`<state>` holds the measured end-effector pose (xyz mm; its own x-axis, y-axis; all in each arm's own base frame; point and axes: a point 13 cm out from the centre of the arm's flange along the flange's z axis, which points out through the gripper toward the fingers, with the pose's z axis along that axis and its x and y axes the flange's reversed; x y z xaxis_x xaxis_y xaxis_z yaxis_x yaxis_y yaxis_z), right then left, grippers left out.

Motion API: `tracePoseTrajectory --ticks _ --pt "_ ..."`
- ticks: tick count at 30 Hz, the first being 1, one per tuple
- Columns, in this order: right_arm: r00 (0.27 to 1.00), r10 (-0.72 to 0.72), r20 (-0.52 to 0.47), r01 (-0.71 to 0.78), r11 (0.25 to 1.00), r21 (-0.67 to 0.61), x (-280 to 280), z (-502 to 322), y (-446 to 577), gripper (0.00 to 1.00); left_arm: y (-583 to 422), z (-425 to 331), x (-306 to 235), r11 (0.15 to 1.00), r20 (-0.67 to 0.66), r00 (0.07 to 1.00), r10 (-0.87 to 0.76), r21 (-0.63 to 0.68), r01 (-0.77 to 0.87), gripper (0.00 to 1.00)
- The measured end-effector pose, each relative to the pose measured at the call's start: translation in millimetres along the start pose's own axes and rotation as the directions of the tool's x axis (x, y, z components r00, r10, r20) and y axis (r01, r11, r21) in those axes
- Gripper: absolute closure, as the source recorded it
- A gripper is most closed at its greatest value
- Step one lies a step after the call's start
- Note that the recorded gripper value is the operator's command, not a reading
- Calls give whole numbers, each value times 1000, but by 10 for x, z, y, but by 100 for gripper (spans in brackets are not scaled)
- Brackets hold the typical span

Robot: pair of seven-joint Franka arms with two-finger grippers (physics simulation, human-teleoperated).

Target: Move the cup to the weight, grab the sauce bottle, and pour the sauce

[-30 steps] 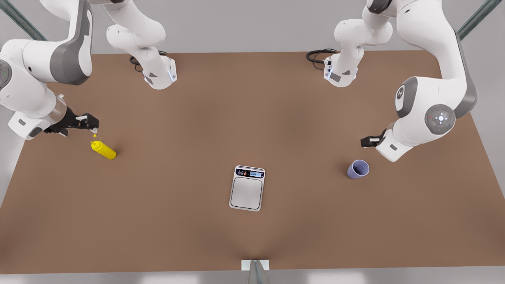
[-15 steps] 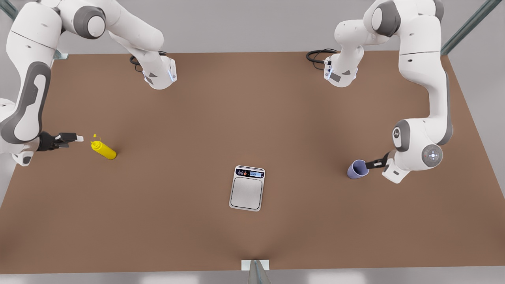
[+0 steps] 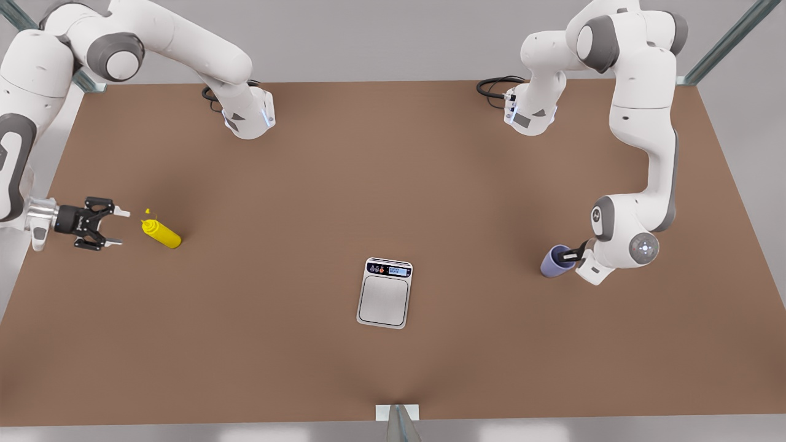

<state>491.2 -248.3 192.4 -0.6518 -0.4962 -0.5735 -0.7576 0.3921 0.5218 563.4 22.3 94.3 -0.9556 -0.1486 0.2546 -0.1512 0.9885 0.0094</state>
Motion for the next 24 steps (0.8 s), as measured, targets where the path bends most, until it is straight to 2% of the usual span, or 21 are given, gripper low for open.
tracePoseTrajectory --ticks 6,9,11,13,15,18,24 --pt "971 -216 100 221 974 -41 460 298 8 0 -298 -179 -93 999 55 998 12 35 -14 79" --pt "940 -316 128 324 945 -45 579 400 -7 0 -938 -871 -521 995 152 985 83 44 -91 79" --pt "914 -381 137 389 921 -36 608 412 -16 0 -1933 -1372 -667 981 199 963 182 31 -192 79" --pt "889 -433 151 441 897 -26 652 456 -50 0 -3322 -1454 -195 940 190 925 329 25 -340 79" --pt "862 -480 163 489 872 -14 667 493 -81 0 -4184 -1336 303 911 166 902 398 38 -410 79" --pt "821 -542 180 549 836 8 666 557 -141 0 -4812 -1102 627 916 180 907 380 63 -396 79" --pt "745 -635 206 640 767 49 614 713 -275 0 -5339 -960 239 949 287 936 203 178 -260 79"
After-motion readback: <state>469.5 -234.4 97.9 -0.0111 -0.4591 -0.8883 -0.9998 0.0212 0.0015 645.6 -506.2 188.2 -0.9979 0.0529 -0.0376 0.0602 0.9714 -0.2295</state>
